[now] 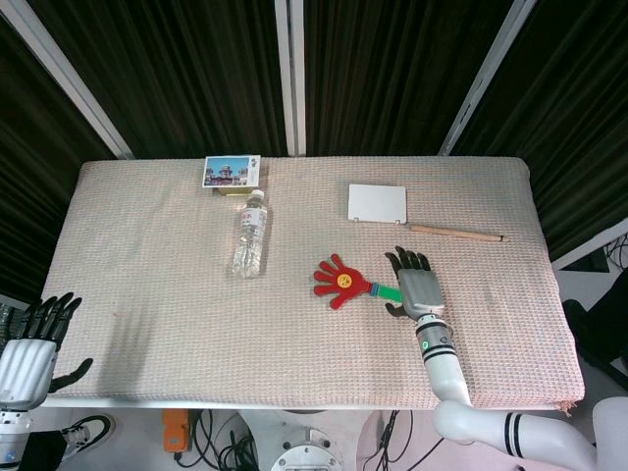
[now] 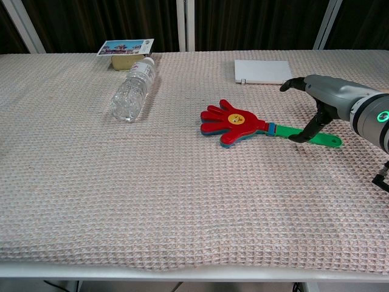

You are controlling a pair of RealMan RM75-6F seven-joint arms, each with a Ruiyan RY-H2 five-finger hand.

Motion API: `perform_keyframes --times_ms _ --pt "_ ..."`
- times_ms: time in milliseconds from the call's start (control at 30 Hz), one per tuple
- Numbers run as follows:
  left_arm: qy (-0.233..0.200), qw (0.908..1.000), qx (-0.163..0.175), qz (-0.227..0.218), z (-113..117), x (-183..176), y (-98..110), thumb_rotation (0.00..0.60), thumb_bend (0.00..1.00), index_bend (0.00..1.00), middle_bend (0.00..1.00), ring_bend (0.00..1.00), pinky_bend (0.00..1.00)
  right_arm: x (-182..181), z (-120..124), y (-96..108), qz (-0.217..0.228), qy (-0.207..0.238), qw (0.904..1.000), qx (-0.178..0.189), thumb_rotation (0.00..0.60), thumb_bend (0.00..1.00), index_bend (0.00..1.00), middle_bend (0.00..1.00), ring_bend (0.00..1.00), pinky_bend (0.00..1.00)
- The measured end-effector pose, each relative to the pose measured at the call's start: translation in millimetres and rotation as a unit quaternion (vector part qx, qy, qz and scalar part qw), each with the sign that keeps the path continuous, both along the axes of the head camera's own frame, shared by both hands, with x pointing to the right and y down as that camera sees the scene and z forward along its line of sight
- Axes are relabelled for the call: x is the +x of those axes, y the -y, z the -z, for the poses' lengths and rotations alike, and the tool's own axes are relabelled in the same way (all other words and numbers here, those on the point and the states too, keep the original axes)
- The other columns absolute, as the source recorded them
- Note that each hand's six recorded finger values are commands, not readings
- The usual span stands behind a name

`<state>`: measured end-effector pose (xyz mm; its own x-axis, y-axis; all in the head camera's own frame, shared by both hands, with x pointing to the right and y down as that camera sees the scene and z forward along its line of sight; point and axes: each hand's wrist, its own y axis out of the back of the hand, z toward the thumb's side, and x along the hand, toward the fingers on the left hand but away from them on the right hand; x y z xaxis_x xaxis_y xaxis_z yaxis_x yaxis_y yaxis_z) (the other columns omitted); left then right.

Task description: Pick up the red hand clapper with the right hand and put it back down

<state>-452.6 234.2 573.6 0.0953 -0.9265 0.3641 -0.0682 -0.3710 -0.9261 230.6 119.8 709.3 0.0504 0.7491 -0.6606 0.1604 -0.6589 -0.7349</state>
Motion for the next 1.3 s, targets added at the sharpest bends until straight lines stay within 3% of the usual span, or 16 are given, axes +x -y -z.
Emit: perform_keyframes --times_ms 600,1067,1300 --pt "0.002 1.0000 0.004 0.003 4.0 -4.5 -1.0 0.600 0.18 0.04 0.00 0.00 0.00 -30.8 -15.6 0.8 -0.004 -0.001 1.0000 0.000 0.600 0.18 0.33 0.06 0.00 0.00" --pt "0.004 1.0000 0.007 0.006 6.8 -8.2 -2.8 0.600 0.18 0.04 0.00 0.00 0.00 -42.6 -26.2 1.4 0.003 -0.004 1.0000 -0.001 0.600 0.21 0.37 0.07 0.00 0.00" --pt "0.004 0.9999 0.007 0.008 7.0 -9.9 -2.8 0.600 0.18 0.04 0.00 0.00 0.00 -45.2 -28.0 8.8 0.004 -0.008 1.0000 0.003 0.600 0.27 0.41 0.09 0.00 0.00"
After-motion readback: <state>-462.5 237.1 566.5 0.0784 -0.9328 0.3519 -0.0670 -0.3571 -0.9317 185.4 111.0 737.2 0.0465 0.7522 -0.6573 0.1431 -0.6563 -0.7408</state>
